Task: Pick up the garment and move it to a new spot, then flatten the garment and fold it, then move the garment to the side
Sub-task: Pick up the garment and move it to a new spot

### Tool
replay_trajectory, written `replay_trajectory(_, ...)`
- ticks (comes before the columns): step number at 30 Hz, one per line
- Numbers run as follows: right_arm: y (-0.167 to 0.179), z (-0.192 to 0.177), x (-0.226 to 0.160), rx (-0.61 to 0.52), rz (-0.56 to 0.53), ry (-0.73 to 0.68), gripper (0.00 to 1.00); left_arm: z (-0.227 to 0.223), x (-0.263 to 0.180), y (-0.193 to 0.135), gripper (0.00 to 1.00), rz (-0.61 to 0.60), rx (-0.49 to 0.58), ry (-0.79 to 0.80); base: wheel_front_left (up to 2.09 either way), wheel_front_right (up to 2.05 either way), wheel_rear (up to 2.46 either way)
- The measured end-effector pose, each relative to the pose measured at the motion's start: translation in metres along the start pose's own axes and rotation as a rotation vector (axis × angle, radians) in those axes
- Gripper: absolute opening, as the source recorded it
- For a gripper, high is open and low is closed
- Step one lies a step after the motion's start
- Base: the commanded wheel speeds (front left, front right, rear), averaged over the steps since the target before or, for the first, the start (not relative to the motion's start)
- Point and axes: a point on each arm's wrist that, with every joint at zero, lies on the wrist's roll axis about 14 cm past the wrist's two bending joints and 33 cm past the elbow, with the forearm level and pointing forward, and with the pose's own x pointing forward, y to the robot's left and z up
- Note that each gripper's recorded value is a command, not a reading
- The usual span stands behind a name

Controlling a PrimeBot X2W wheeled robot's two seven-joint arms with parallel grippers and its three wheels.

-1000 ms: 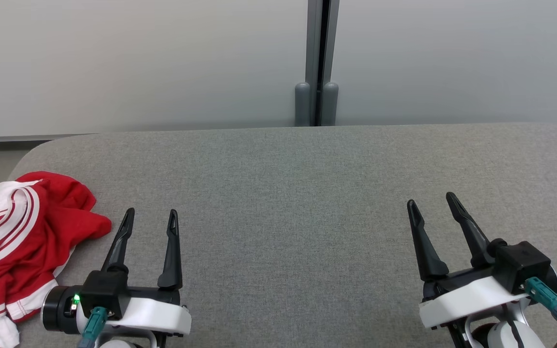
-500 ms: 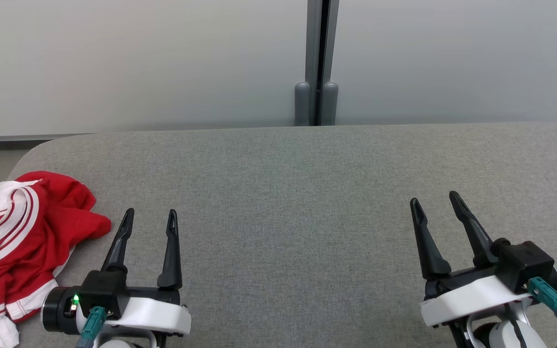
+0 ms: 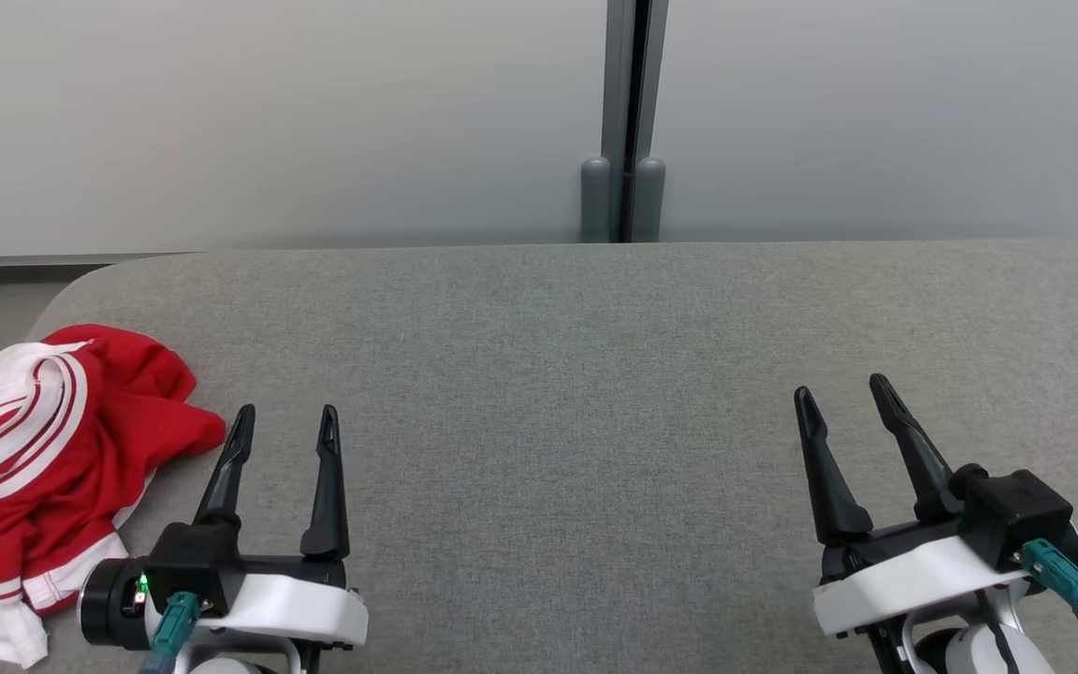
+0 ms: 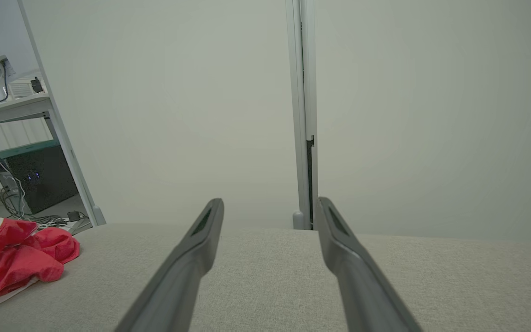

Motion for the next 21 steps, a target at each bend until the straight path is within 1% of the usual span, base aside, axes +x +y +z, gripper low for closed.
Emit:
replay_trajectory(4,0.006,-0.004,0.003,0.011,0.016,0.011,1.0,0.0,-0.002,0.009,1.0,0.035,-0.014,0.005,0.0,0.0,0.0)
replay_trajectory(10,0.023,-0.013,0.01,0.036,0.068,0.029,1.0,0.002,-0.01,0.031,1.0,0.108,-0.015,0.004,0.0,0.0,0.0)
replay_trajectory(21,0.072,-0.025,0.022,0.09,0.21,0.056,1.0,0.011,-0.04,0.083,1.0,0.276,-0.004,-0.002,0.0,0.0,0.0)
